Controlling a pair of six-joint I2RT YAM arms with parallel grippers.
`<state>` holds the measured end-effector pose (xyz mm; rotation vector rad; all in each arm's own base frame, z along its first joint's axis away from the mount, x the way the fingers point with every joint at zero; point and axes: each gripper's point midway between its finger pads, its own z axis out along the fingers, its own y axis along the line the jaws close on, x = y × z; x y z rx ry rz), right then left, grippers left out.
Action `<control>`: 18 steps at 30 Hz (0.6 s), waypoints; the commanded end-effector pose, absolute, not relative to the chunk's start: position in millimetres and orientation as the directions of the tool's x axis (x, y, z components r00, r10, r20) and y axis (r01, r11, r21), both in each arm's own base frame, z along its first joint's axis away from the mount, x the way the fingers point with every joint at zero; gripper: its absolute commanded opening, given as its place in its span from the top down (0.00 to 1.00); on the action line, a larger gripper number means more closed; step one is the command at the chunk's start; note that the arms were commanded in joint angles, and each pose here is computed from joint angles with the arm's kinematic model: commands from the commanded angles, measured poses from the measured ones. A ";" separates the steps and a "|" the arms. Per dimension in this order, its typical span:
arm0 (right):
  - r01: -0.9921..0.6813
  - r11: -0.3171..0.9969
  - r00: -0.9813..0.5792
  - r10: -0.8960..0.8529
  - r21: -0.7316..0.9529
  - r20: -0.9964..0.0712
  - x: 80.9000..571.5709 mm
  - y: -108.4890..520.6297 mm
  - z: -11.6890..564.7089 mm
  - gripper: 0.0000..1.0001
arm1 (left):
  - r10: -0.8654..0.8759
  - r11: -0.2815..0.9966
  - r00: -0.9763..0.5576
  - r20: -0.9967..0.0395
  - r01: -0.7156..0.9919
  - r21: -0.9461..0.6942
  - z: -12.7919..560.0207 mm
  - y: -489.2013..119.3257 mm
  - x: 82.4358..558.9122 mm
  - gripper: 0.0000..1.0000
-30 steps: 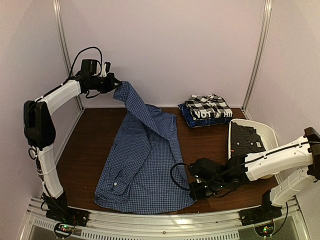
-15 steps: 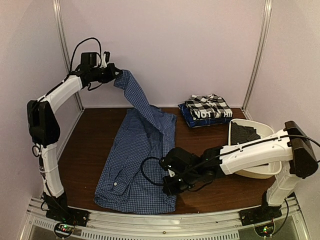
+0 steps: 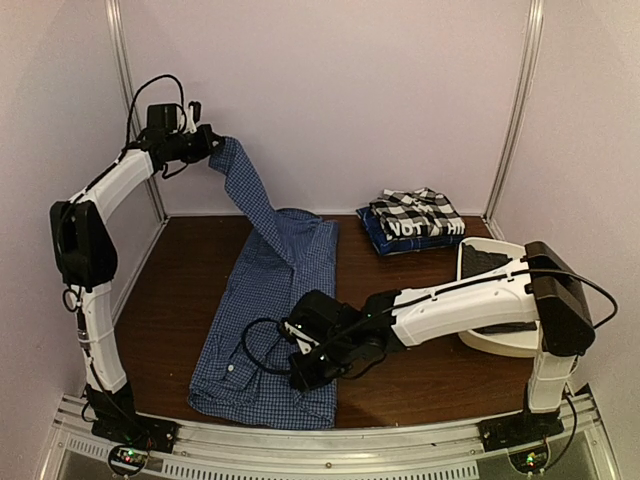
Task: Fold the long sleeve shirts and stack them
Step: Fold the 1/3-folded shirt at the center of the board.
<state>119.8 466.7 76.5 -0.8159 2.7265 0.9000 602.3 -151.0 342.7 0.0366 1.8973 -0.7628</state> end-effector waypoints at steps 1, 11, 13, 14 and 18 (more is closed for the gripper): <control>-0.564 0.629 -0.824 -0.474 0.536 -0.311 118.1 482.9 81.8 1.00 | -0.285 0.817 -0.432 -0.856 0.357 -0.453 339.9 -146.5 611.3 1.00; -0.566 0.605 -0.818 -0.494 0.561 -0.293 118.0 501.2 74.4 1.00 | -0.284 0.822 -0.418 -0.863 0.358 -0.444 345.4 -141.0 613.0 1.00; -0.562 0.602 -0.820 -0.493 0.567 -0.290 117.9 503.1 73.7 1.00 | -0.283 0.822 -0.420 -0.862 0.356 -0.444 344.2 -140.2 613.3 1.00; -0.562 0.601 -0.820 -0.493 0.568 -0.290 117.9 503.9 73.8 1.00 | -0.283 0.823 -0.419 -0.863 0.357 -0.443 345.2 -139.8 613.0 1.00; -0.563 0.595 -0.820 -0.486 0.574 -0.301 121.6 507.7 79.7 1.00 | -0.282 0.822 -0.420 -0.863 0.359 -0.443 346.1 -138.7 612.8 1.00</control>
